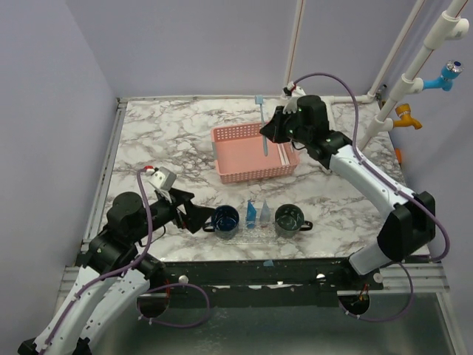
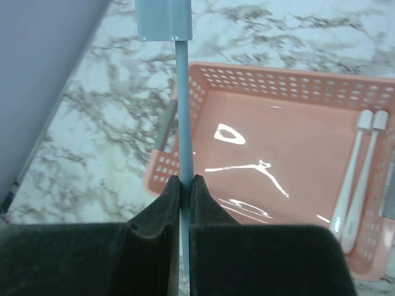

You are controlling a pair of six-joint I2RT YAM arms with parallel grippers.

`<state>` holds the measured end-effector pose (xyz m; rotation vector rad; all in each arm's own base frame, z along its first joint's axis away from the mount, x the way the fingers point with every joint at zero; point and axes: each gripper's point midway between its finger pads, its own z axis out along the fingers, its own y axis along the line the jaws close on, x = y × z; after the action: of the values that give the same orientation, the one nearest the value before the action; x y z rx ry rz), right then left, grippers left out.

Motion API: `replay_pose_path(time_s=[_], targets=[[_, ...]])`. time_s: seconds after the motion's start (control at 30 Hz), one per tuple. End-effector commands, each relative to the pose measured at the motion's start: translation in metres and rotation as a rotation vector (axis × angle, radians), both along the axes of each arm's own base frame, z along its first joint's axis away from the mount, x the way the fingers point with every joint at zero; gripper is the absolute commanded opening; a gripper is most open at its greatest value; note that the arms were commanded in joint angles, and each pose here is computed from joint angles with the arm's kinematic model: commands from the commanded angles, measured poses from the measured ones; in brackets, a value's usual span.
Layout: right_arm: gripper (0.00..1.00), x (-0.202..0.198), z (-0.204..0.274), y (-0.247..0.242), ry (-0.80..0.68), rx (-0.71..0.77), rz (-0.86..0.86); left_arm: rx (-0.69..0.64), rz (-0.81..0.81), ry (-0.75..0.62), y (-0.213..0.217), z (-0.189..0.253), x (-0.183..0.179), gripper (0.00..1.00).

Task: Prepare toiletry sets of a toothbrush and toothpaste on the tray

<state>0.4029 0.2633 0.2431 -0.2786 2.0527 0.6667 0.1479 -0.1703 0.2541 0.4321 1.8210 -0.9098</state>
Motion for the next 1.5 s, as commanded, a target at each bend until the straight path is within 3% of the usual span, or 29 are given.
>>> replay_pose_path(time_s=[0.0, 0.4, 0.87, 1.23, 1.47], targets=[[0.0, -0.038, 0.062, 0.028, -0.095, 0.217, 0.126, -0.108, -0.063, -0.045, -0.012, 0.042, -0.007, 0.99], [0.0, -0.125, 0.133, 0.058, -0.129, 0.563, 0.363, -0.26, -0.187, -0.038, -0.033, 0.077, -0.019, 0.99], [0.0, -0.205, 0.166, 0.102, -0.092, 0.784, 0.664, -0.392, -0.317, -0.03, -0.048, 0.112, -0.034, 0.99], [0.0, -0.237, 0.173, 0.132, -0.067, 0.843, 0.781, -0.438, -0.343, -0.059, -0.049, 0.131, -0.038, 0.98], [0.0, -0.249, 0.179, 0.141, -0.062, 0.882, 0.816, -0.469, -0.373, -0.065, -0.05, 0.136, -0.043, 0.89]])
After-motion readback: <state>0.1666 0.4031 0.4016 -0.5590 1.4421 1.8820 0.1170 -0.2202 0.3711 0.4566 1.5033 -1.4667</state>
